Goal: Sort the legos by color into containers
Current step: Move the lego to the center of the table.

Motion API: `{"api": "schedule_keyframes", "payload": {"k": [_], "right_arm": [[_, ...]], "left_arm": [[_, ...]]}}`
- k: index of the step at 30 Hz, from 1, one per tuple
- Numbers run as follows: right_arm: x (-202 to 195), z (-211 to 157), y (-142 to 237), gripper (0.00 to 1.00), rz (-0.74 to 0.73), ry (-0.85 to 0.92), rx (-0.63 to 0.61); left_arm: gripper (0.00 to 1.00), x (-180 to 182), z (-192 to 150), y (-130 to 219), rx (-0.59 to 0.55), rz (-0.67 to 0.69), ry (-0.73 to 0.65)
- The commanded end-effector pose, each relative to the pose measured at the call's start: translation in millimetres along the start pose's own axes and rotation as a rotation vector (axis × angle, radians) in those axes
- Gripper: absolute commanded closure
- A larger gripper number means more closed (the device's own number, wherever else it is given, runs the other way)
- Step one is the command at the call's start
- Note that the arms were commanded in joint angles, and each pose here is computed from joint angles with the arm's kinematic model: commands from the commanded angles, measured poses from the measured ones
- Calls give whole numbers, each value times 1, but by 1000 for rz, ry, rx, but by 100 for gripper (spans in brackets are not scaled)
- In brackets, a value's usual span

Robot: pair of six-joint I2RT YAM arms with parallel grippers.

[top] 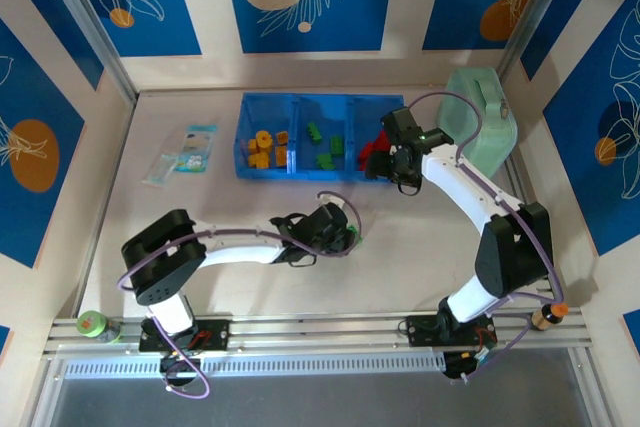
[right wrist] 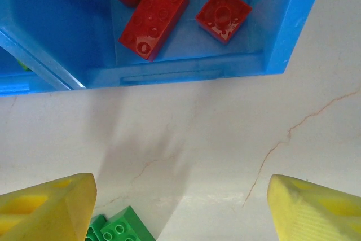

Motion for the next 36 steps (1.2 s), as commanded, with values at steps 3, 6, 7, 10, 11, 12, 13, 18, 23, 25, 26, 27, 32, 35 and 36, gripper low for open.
{"api": "schedule_keyframes", "payload": {"k": [3,6,7,10,11,12,13,18,23,25,26,27,32,35,36], "right_arm": [[1,0,12,20,47,-26,-28],[-1,-1,14,20,53,-32,-34],[-1,-1,15,20,58,-32,-36],[-2,-2,18,20,63,-38,-43],[-3,-2,18,20,63,-40,-44],[-3,-2,19,20,64,-39,-46],[-4,-3,20,20,66,-42,-48],[-4,-6,20,20,75,-44,-41],[-3,-10,21,20,78,-44,-43],[-3,-11,21,21,80,-48,-44],[-2,-11,21,20,84,-51,-43],[-2,-12,21,21,86,-52,-43],[-1,-14,19,20,84,-48,-38],[-2,-16,17,21,77,-45,-33],[-3,-17,16,20,74,-45,-30]], "left_arm": [[40,18,-7,-11,70,59,12],[40,25,-10,-15,91,77,7],[40,29,-12,-16,102,88,7],[40,38,-14,-18,126,110,11],[40,41,-14,-18,129,117,14],[40,45,-15,-17,132,126,18],[41,49,-14,-15,131,137,23],[41,79,-11,-2,116,186,84],[40,96,6,22,54,218,96],[34,90,13,27,44,205,85],[31,88,14,28,46,199,82],[28,85,14,28,49,193,87],[24,75,7,16,73,166,152],[26,79,1,8,95,195,196],[26,79,0,4,100,197,204]]}}
Point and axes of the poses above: each hand's point on the last joint's axis, 136 mm out from that joint toward the fingers, its own y axis back along the fingers, its own x axis along the line the jaws close on, z = x × y, the point moved 1 cm from there along y, back along the fingers, and after that the axes turned 4 degrees about -y, right-handed, at the moved point
